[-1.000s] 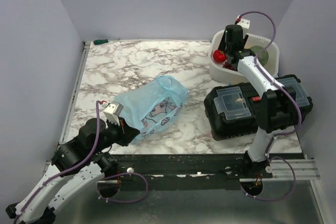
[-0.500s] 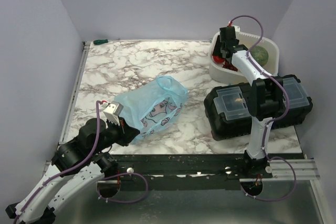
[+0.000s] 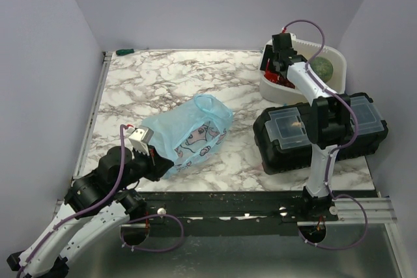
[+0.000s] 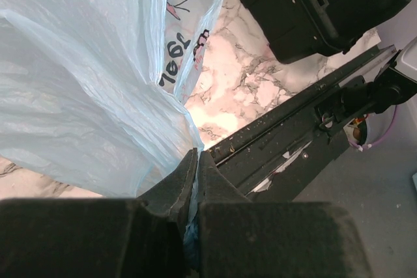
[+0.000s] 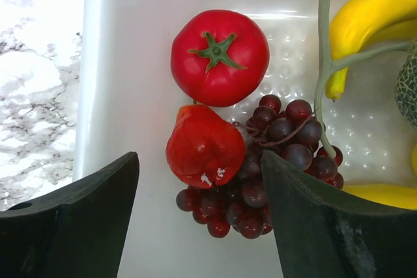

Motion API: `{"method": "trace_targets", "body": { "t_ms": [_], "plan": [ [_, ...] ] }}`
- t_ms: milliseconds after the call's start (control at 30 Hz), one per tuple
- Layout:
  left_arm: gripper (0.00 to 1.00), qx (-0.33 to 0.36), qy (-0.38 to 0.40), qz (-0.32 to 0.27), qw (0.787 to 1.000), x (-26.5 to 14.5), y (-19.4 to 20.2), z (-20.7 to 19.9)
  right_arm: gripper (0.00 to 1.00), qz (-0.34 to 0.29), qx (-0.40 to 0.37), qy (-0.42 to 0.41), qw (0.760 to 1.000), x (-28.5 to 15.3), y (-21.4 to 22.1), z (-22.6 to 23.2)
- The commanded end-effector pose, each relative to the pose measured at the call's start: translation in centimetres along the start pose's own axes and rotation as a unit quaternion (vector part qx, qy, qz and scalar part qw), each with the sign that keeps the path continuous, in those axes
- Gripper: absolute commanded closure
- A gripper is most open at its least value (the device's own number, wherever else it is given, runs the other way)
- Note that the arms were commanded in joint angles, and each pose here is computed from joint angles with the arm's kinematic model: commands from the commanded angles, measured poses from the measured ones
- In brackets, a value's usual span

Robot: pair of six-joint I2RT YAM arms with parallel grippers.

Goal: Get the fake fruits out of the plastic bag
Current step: Place the fake fruit in the bin, then adjust the fake fruit in the plastic bag.

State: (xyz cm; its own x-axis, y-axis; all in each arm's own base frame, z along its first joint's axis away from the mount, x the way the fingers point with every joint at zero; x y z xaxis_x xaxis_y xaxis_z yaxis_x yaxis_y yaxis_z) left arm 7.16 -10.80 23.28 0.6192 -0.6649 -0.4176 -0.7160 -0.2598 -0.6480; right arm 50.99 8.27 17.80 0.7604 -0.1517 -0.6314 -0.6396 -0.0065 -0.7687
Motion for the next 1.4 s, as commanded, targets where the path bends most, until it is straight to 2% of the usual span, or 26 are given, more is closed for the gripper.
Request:
{"method": "trace_targets", "body": {
  "t_ms": [0,200,367,500,633,833,1033,1200,1367],
  "plan": [
    [1.0,0.008,0.013,0.003,1.0,0.0,0.1,-0.2,0.22,-0.021,0.013,-0.029,0.999,-2.8,-2.3,0.1],
    [1.0,0.011,0.024,-0.007,1.0,-0.3,0.0,-0.3,0.24,-0.095,0.046,-0.089,0.99,-9.6,-3.5,0.0],
    [1.0,0.011,0.021,-0.004,1.0,-0.2,0.0,-0.3,0.25,-0.125,0.042,-0.158,0.979,-14.1,-1.9,1.1],
    [1.0,0.008,0.01,0.004,1.0,0.2,0.1,-0.1,0.25,-0.127,0.016,-0.213,0.969,-17.2,0.5,3.7],
    [1.0,0.005,-0.007,0.014,1.0,0.7,0.2,0.1,0.25,-0.122,-0.038,-0.274,0.953,-20.7,3.6,8.1],
    [1.0,-0.001,-0.039,0.047,0.998,1.9,0.5,0.5,0.26,-0.154,-0.135,-0.383,0.9,-28.1,9.1,14.5],
    [1.0,-0.007,-0.082,0.079,0.994,3.1,0.9,1.1,0.27,-0.214,-0.201,-0.434,0.852,-34.3,13.0,16.5],
    [1.0,-0.008,-0.087,0.077,0.993,3.2,0.8,1.2,0.32,-0.225,-0.212,-0.496,0.811,-35.5,16.5,17.7],
    [1.0,-0.009,-0.072,0.059,0.996,2.8,0.6,1.0,0.39,-0.211,-0.227,-0.518,0.797,-34.2,20.7,19.9]
  ]
}}
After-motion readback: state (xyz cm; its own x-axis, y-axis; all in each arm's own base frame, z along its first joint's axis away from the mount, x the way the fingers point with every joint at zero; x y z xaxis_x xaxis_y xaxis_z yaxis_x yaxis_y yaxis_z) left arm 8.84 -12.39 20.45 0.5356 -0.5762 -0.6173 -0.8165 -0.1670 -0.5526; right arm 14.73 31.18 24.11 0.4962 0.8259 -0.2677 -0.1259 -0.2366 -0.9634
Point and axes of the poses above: each gripper's point midway between its finger pads, its own x axis out along the fingers, its own z axis along the line the jaws close on, y = z × x, the point moved 6 cm from there along -x, back along the fingers, and after that the axes turned 11 degrees about -x, right-handed, at the moved point
